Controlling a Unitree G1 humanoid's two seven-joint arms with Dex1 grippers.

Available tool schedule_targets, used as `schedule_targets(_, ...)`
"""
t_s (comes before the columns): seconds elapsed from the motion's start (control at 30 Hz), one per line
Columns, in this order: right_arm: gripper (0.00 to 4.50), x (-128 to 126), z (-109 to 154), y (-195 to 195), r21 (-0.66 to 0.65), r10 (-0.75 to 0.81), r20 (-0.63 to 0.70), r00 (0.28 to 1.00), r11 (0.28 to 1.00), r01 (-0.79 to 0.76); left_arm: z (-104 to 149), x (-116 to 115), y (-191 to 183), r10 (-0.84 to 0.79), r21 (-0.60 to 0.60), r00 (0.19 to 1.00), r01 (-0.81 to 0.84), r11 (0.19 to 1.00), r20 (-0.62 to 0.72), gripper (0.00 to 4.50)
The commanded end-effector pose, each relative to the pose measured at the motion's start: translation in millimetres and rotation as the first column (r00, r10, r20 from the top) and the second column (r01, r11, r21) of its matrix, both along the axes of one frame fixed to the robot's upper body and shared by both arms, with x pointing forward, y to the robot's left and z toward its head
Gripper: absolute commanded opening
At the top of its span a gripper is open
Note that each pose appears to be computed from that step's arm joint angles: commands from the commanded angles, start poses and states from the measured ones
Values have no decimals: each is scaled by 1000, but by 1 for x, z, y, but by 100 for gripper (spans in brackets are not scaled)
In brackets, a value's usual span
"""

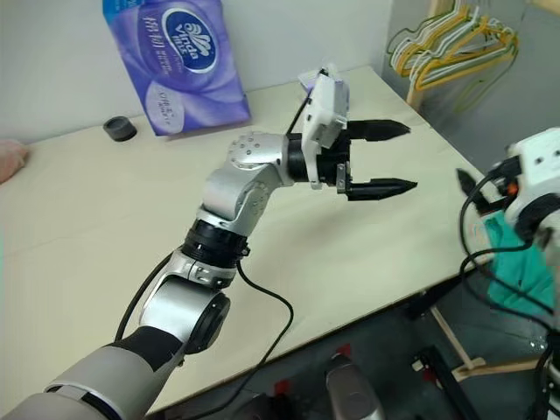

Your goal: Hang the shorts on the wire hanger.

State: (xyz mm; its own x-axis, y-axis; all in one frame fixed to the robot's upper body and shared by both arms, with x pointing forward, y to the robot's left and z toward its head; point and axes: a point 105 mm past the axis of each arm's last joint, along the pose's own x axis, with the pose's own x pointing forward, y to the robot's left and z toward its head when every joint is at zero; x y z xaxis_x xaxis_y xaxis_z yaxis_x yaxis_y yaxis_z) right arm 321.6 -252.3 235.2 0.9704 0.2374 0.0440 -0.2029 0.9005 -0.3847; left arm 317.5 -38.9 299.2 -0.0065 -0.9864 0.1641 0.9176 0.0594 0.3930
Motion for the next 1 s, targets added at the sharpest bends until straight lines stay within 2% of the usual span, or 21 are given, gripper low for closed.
schedule_targets(0.03,448,-1,-11,25,5,107,36,994,994,-108,6,6,30,145,-97,989,-149,984,-41,450)
schedule_targets(0.1,448,4,-27,38,29,149,26,988,988,-150,-12,26,60,343,-108,933,-354,929,-108,450)
schedule_targets(0.17,448,9,-40,50,34,180,27,983,983,-181,-35,48,94,548,-104,811,-575,812,-203,450)
schedule_targets(0.27,448,16,-56,68,38,233,20,972,972,-233,-73,70,152,824,-46,518,-852,522,-231,450)
schedule_targets(0.3,448,18,-61,73,59,242,17,970,968,-242,-86,72,170,874,-23,417,-905,425,-250,450)
schedule_targets(0.33,448,19,-64,76,73,246,16,969,966,-247,-95,73,181,898,-7,352,-932,363,-265,450)
schedule_targets(0.4,448,24,-80,92,92,272,0,962,958,-271,-130,65,228,971,76,75,-993,94,-227,450)
schedule_targets(0.47,448,30,-93,104,123,275,-14,961,955,-271,-152,50,255,976,117,-84,-991,-62,-199,450)
schedule_targets(0.6,448,37,-110,124,192,270,-32,962,946,-259,-173,29,274,962,159,-188,-975,-158,-196,450)
schedule_targets(0.83,448,33,-128,139,240,301,-72,951,931,-276,-179,17,282,954,162,-217,-969,-186,-205,450)
schedule_targets(1.0,448,36,-125,142,234,316,-68,946,927,-293,-179,18,280,957,163,-201,-972,-169,-211,450)
